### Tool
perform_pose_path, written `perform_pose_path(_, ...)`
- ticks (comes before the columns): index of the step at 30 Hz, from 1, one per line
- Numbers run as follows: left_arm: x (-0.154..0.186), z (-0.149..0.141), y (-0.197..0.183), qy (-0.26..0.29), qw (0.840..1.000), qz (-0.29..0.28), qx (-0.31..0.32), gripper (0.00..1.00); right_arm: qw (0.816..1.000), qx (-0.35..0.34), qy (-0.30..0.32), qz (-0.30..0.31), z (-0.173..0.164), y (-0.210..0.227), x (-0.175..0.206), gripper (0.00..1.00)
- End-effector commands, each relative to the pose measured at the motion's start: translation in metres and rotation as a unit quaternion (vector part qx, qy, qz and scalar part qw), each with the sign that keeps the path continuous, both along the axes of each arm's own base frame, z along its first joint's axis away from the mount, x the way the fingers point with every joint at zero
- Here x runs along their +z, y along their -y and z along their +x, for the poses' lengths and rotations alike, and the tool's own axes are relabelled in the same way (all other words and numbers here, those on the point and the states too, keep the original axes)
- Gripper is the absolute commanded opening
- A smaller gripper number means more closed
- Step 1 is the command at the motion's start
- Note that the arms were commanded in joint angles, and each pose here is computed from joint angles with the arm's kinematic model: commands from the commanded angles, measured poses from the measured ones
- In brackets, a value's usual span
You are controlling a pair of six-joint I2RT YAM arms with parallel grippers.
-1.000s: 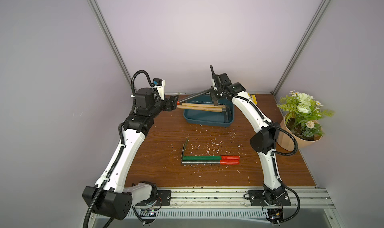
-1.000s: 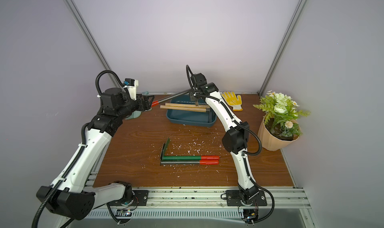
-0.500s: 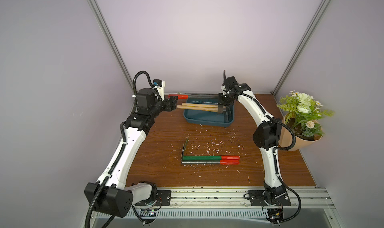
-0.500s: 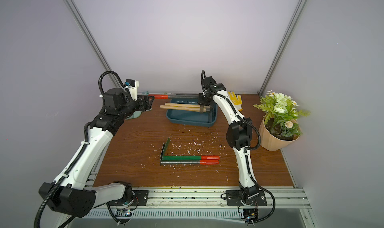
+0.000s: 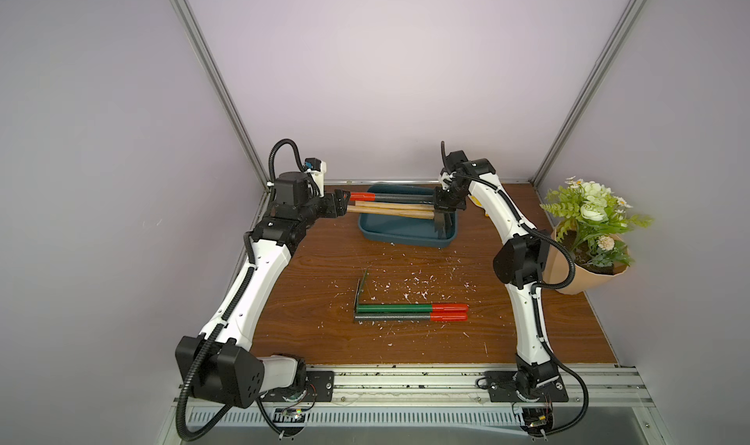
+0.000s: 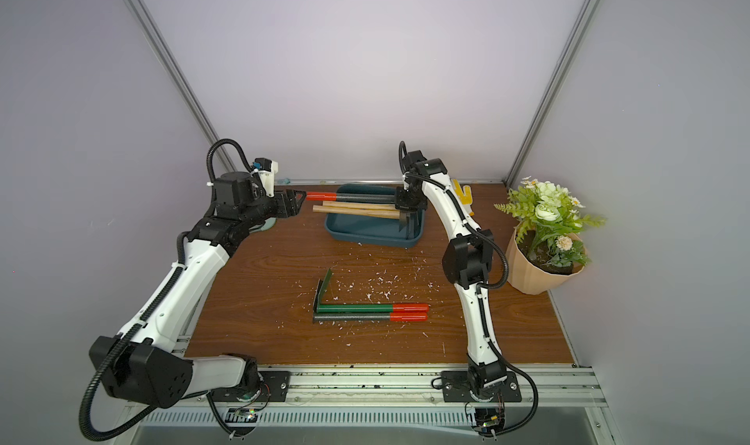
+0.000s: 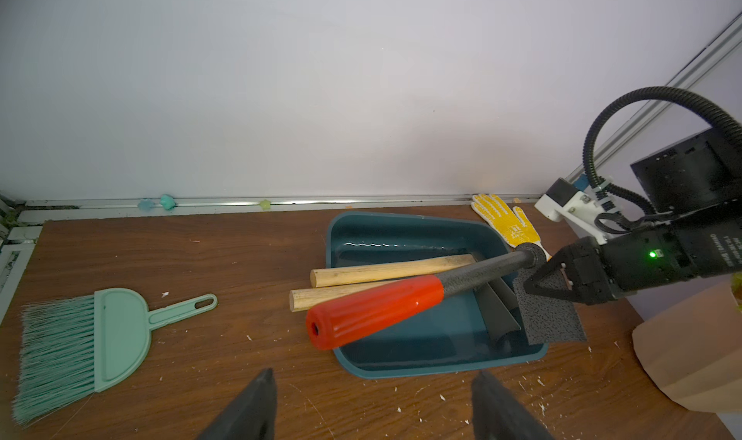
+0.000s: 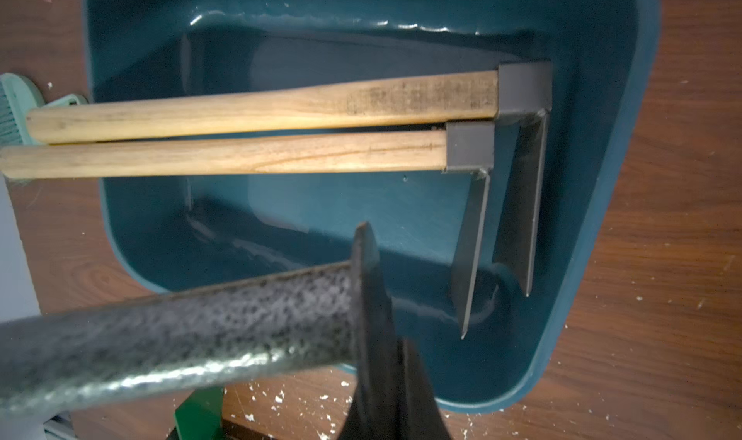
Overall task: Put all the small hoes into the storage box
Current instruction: Place the hoe in the storage box.
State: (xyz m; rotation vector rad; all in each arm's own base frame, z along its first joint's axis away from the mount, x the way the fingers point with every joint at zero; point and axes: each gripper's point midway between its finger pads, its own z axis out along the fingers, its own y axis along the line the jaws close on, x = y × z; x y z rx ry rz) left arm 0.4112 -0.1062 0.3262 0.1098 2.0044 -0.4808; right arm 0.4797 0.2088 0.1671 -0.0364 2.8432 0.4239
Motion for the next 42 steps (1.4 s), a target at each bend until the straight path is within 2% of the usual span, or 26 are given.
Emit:
perform_pose_path(1, -0.001, 0.006, -0.001, -0.002, 1.0, -0.017, 0.0, 0.77, 1.0, 0.023, 0.003, 0.021, -0.015, -0.001, 0.03, 0.0)
perform_pose_path(6, -0.009, 0.011, 0.002, -0.012, 1.0, -0.022, -0.005, 0.77, 0.999, 0.028, -0.032, 0.01, -0.02, 0.001, 0.005, 0.0)
perform_pose_path(12, -0.012, 0.014, -0.004, -0.016, 1.0, -0.025, -0.003, 0.77, 0.999, 0.022, -0.026, 0.012, -0.002, -0.006, -0.011, 0.0)
perform_pose_path(29, -0.022, 0.018, -0.021, -0.029, 0.999, -0.031, 0.009, 0.76, 0.997, 0.017, -0.069, -0.002, 0.013, -0.005, -0.085, 0.0)
perform_pose_path(42, -0.027, 0.02, -0.022, -0.036, 0.999, -0.034, 0.01, 0.76, 0.995, 0.01, -0.088, -0.038, 0.001, 0.023, -0.091, 0.0)
